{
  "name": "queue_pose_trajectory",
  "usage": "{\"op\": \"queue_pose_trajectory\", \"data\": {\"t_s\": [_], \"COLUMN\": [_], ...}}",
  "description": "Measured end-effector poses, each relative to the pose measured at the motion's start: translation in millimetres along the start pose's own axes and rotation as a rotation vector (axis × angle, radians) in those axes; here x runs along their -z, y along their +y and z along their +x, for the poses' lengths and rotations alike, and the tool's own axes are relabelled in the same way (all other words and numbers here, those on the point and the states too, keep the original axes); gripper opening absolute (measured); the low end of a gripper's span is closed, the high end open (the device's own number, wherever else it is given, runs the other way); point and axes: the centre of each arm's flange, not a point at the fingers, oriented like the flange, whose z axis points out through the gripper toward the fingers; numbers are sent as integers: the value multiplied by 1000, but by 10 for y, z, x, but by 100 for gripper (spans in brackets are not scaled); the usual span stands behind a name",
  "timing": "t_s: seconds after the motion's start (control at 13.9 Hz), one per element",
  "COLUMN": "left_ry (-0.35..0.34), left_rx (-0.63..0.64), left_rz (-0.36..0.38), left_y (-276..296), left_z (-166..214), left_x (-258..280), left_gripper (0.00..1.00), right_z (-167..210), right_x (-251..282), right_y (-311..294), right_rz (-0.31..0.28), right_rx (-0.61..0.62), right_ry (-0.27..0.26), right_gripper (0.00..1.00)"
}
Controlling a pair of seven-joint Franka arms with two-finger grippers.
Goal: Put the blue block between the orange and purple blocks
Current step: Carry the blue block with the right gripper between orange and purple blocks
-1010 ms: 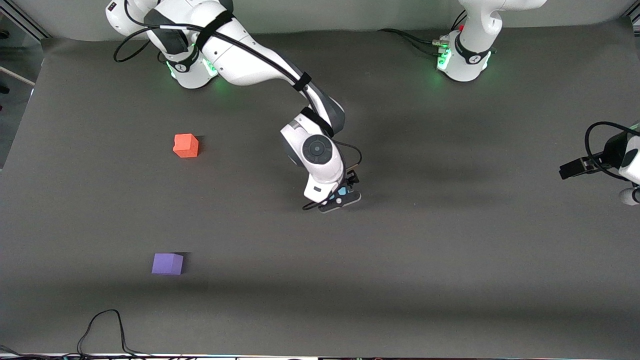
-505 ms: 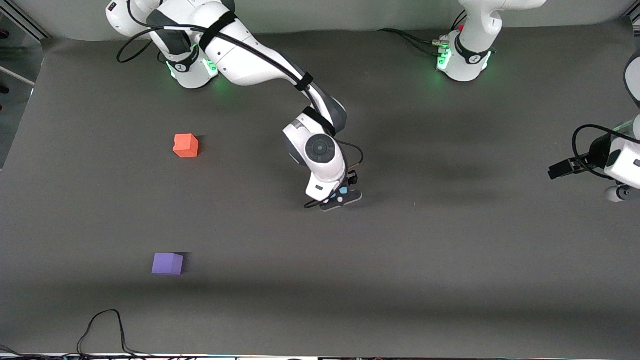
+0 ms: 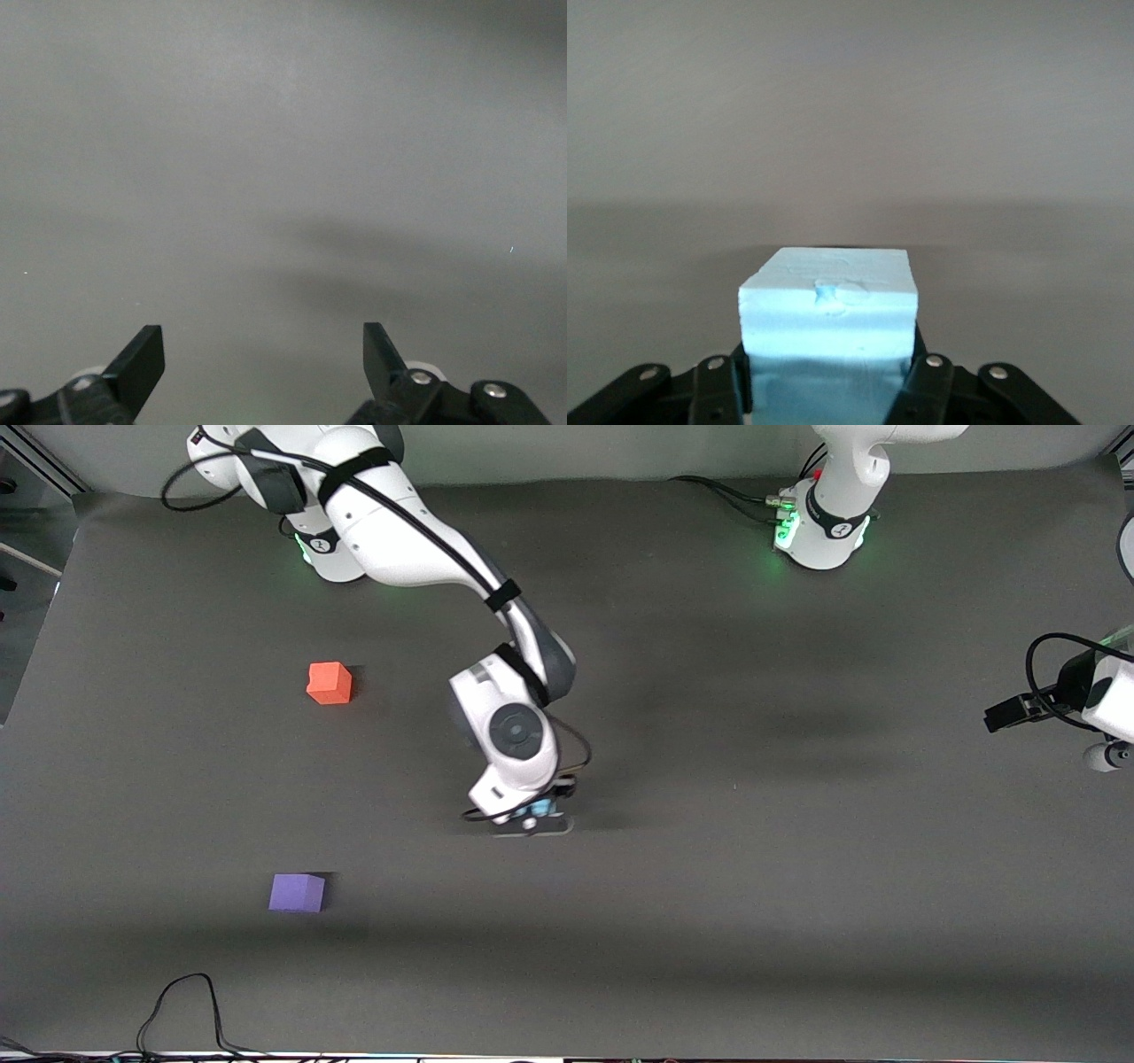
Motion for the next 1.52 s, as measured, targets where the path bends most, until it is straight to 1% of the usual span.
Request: {"op": "queue_pose_trajectory", "data": {"t_s": [0.14,0.22,0.36,0.43,0.51,0.65,0.79,0.87,1.08,1.15,1.3,1.52], "left_ry": [3,-7,-28,-35,-39,-48,-56,-61,-69,-70,-68,-47], "left_rx": [0,0,-2,-4,-4,-3,-3,-3,-2,-2,-2,-1], "left_rz": [2,5,14,19,24,30,33,34,35,35,34,31], "left_y": [5,9,45,70,91,112,117,115,110,109,109,108], "left_z": [15,24,78,121,167,231,250,248,240,239,241,254], "left_x": [52,79,166,222,261,268,246,238,232,232,242,340], "left_gripper": [100,100,100,100,100,100,100,100,100,100,100,100], "right_z": [282,398,544,586,607,512,272,168,-149,-249,-379,-425], "right_x": [202,271,361,402,435,399,240,159,-183,-309,-458,-504], "right_y": [595,891,1468,1775,2094,2719,3252,3412,3616,3646,3668,3700], "right_rz": [-80,-105,-138,-145,-139,-105,-87,-82,-69,-65,-48,14], "right_rx": [-48,-49,-19,-2,-1,11,47,51,40,32,20,28], "right_ry": [-9,-7,-13,-11,10,73,78,80,123,130,126,120], "right_gripper": [60,60,60,60,60,60,60,60,60,60,60,60]}}
